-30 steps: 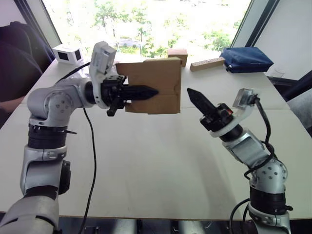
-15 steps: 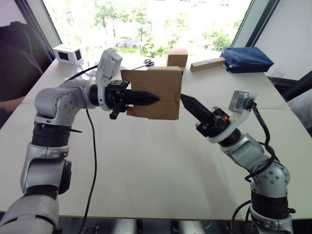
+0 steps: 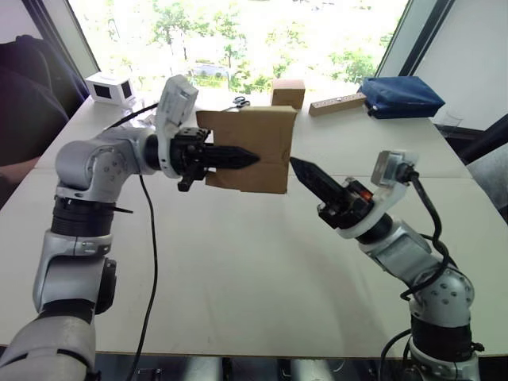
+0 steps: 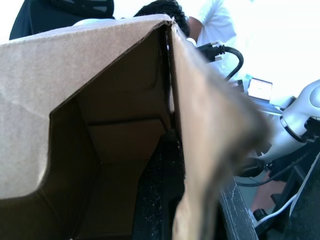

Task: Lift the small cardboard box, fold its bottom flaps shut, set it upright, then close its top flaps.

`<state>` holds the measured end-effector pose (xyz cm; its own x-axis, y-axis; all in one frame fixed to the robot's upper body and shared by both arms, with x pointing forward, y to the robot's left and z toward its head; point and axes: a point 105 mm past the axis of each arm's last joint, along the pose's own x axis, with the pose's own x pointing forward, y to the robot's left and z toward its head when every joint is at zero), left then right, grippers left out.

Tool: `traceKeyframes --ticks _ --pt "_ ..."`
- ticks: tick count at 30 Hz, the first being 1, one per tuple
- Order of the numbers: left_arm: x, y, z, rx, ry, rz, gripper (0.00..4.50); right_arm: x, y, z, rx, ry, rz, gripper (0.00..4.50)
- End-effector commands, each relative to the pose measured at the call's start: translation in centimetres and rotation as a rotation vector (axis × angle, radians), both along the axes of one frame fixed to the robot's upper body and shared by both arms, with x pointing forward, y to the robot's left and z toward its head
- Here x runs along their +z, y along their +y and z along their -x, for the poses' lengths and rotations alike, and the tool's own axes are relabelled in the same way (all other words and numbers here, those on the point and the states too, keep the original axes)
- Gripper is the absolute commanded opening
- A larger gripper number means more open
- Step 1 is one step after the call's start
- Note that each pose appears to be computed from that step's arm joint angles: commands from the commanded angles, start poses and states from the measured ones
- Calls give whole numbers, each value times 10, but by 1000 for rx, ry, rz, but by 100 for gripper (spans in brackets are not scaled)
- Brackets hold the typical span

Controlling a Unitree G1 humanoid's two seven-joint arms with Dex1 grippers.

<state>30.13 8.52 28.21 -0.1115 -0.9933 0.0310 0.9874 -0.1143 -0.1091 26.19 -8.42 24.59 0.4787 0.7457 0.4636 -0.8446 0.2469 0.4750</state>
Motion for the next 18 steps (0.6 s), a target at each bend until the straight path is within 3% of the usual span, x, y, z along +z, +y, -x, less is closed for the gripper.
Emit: traceKeyframes --ticks 1,18 --pt "8 -5 8 -34 -49 2 0 8 12 9 61 -45 -2 12" --pt "2 -11 4 -28 -55 -43 0 0 21 14 75 -31 39 12"
